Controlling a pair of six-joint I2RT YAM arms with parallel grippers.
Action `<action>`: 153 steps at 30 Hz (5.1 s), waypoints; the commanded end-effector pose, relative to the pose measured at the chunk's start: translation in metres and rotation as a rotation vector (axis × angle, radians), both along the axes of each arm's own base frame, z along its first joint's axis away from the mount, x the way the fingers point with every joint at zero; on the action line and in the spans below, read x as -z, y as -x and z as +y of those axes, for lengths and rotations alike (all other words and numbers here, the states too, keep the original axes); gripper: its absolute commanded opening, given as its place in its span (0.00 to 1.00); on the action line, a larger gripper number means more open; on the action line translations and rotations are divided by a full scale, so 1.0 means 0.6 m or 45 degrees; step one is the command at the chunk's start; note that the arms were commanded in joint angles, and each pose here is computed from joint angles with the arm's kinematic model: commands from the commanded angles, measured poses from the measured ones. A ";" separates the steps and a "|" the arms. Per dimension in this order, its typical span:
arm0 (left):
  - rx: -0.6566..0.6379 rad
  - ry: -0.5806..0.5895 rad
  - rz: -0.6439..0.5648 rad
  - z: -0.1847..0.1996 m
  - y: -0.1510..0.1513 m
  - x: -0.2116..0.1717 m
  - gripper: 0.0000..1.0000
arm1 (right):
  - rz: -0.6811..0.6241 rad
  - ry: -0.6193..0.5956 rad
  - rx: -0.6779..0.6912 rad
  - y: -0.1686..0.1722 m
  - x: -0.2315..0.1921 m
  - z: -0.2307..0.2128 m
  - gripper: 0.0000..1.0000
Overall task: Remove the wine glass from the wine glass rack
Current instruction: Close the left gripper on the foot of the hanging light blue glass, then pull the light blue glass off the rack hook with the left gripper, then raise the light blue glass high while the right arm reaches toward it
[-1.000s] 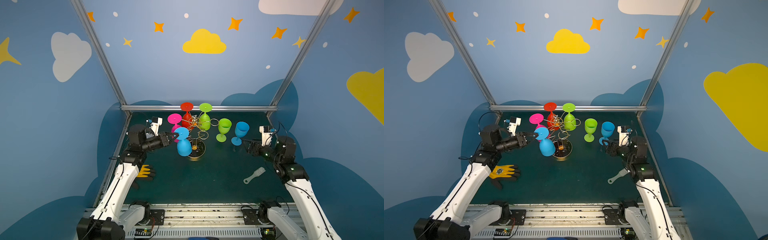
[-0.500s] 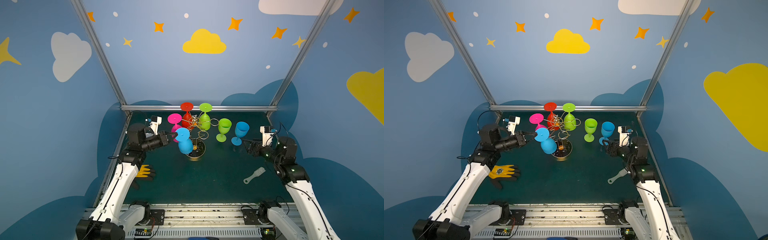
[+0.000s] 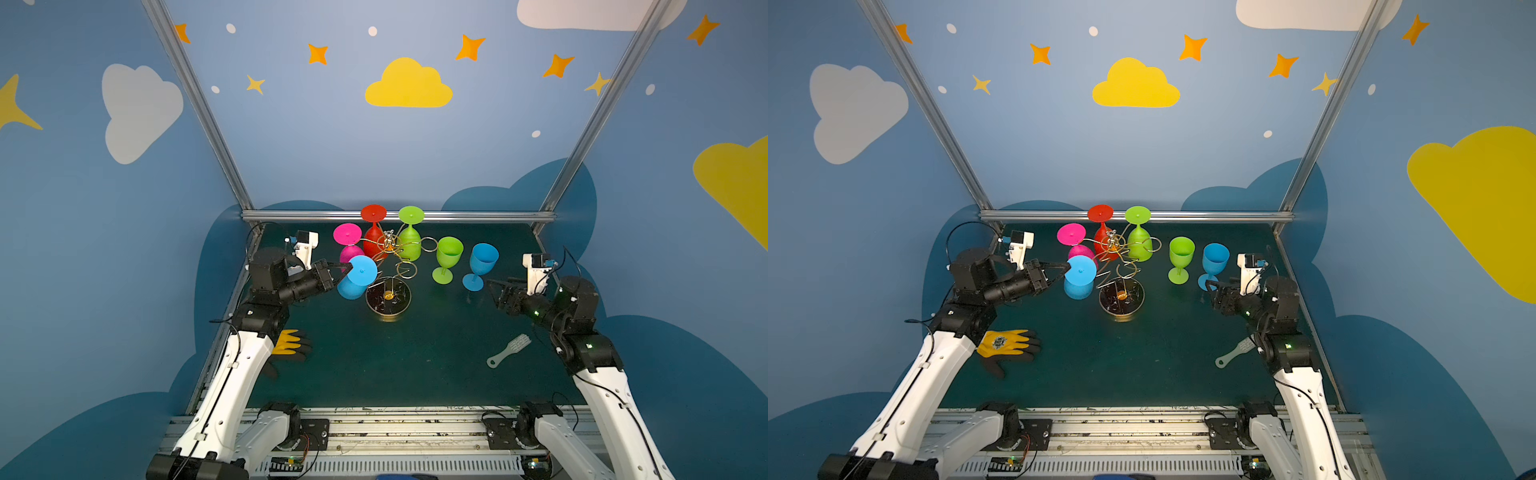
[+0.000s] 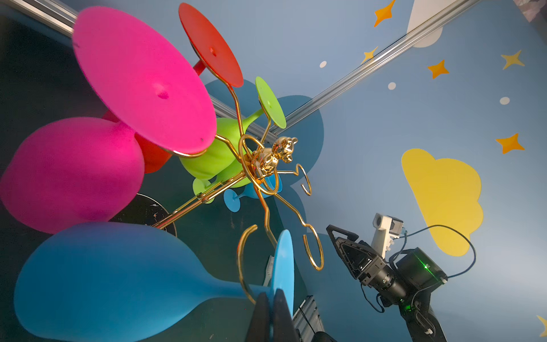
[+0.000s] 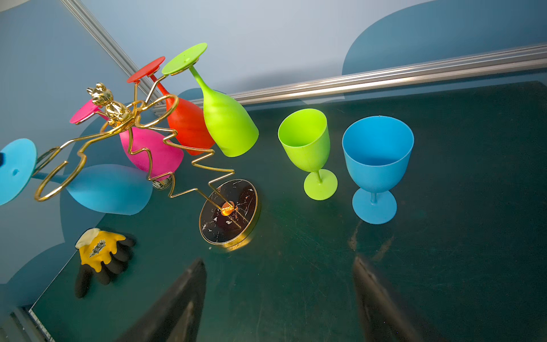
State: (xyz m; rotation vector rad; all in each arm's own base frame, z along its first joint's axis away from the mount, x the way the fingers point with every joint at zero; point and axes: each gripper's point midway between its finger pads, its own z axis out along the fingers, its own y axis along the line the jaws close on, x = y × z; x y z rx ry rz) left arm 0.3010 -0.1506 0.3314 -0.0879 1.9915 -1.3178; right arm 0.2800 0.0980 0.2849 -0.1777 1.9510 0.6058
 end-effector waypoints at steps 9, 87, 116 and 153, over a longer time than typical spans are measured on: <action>0.031 0.141 -0.036 -0.009 0.007 -0.062 0.03 | -0.032 -0.027 -0.019 0.013 -0.023 0.005 0.77; -0.228 -0.078 -0.118 -0.009 -0.077 -0.065 0.03 | -0.110 -0.064 -0.023 0.033 -0.068 0.005 0.78; -0.399 -0.132 -0.108 0.032 -0.057 -0.043 0.03 | -0.134 -0.045 -0.009 0.039 -0.075 0.001 0.79; -0.337 0.374 -0.428 0.155 0.068 -0.306 0.03 | -0.311 -0.176 -0.436 0.071 -0.173 0.086 0.79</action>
